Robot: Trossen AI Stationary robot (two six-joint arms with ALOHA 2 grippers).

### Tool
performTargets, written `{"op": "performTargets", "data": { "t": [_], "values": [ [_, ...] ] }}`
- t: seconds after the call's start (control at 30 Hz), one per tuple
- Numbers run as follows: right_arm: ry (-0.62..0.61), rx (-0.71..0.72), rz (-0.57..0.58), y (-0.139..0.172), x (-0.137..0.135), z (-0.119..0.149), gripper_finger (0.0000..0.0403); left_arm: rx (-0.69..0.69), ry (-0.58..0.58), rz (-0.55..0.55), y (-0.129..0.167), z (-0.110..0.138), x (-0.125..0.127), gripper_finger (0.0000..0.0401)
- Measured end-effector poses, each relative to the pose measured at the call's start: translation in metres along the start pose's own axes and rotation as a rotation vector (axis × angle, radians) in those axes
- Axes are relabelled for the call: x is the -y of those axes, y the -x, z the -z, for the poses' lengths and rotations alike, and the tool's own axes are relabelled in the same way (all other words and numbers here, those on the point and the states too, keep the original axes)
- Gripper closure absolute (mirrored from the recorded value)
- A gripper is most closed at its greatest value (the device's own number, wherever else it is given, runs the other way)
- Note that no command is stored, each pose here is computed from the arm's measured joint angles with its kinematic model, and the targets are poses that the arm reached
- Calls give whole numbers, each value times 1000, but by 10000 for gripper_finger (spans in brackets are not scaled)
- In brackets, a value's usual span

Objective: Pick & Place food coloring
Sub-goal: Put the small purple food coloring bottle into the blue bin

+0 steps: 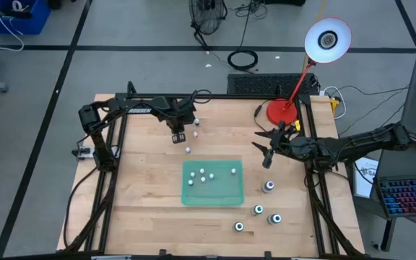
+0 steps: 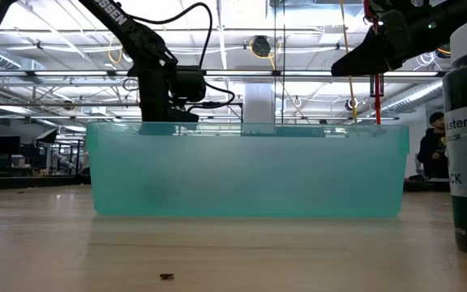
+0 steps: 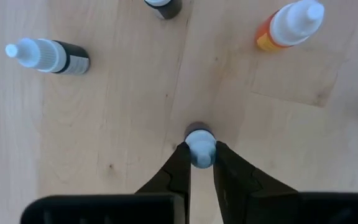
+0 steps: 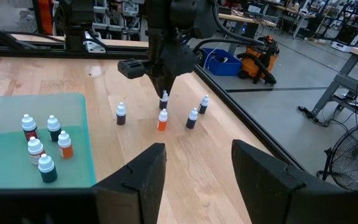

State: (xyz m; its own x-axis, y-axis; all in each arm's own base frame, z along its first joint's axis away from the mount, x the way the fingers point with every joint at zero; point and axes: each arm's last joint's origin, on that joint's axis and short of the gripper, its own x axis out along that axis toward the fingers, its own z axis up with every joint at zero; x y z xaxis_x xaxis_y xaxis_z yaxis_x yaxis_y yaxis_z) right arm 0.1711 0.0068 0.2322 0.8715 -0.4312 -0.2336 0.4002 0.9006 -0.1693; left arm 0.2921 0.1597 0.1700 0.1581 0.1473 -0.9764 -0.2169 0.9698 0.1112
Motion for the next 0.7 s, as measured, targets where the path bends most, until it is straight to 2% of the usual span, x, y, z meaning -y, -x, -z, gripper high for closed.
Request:
{"op": "performTargets", "data": {
  "t": [0.13,0.33,0.5,0.7],
  "values": [
    [0,0,0,0,0,0,229,-23,-61,-23,9,0,8,355],
    [0,0,0,0,0,0,229,32,-102,-16,63,-10,42,355],
    [0,0,0,0,0,0,229,138,-168,42,104,-23,96,355],
    [0,0,0,0,0,0,229,183,-351,97,113,-36,169,355]
  ]
}}
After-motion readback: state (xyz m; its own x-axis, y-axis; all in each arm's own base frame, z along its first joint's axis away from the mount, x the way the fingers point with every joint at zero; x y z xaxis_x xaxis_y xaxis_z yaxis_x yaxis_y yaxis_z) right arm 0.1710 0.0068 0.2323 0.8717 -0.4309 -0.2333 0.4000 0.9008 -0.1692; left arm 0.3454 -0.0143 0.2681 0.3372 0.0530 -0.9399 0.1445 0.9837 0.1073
